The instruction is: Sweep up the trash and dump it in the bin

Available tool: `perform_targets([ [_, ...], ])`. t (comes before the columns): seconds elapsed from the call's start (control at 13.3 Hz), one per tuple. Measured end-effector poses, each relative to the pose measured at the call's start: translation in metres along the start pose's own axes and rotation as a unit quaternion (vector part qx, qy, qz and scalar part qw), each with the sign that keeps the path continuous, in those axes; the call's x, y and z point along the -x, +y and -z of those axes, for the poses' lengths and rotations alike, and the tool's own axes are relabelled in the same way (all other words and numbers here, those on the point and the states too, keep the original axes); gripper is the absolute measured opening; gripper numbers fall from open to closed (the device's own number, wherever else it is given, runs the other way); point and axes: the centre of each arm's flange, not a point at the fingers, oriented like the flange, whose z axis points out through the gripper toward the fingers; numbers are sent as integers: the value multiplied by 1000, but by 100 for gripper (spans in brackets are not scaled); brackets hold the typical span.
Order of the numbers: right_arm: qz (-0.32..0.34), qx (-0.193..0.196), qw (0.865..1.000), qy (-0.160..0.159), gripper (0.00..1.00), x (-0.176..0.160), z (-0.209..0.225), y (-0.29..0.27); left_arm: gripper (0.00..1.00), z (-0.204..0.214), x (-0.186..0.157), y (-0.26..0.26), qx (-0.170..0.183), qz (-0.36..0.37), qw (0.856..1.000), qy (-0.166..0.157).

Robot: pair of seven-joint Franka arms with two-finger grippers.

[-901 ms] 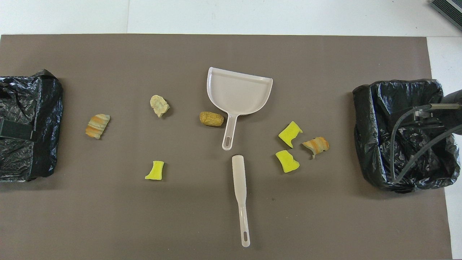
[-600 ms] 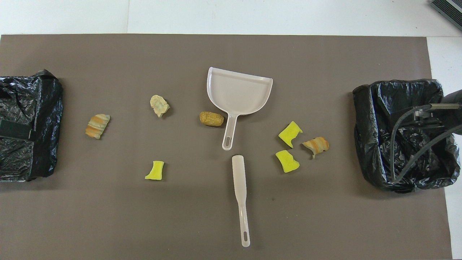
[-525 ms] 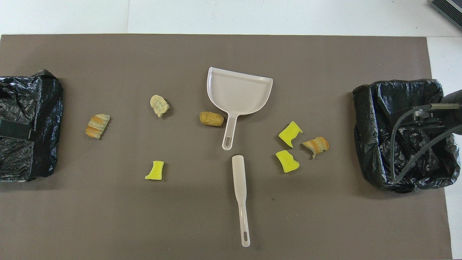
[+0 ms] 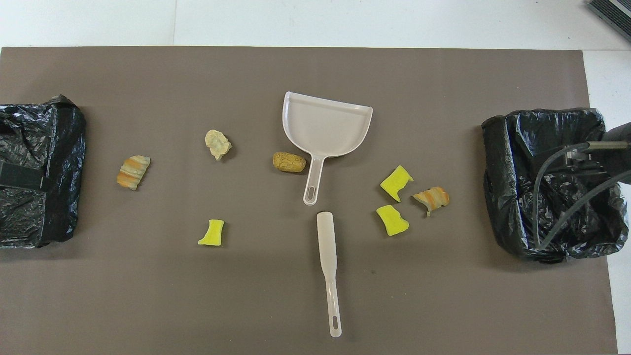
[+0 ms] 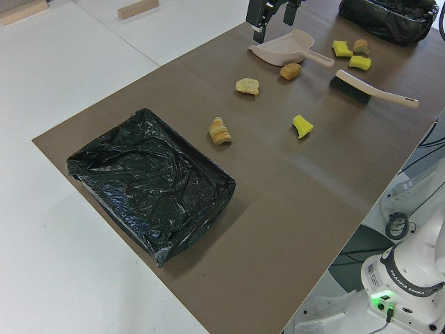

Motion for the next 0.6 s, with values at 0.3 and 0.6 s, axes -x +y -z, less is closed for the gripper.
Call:
perform_targets([
  [0.3,0,0,1000,0,100,0,0,0,100,0,0,1,0,-1,1000,0],
  [0.6,0,0,1000,0,100,0,0,0,100,1,0,2,0,-3,1000,1],
])
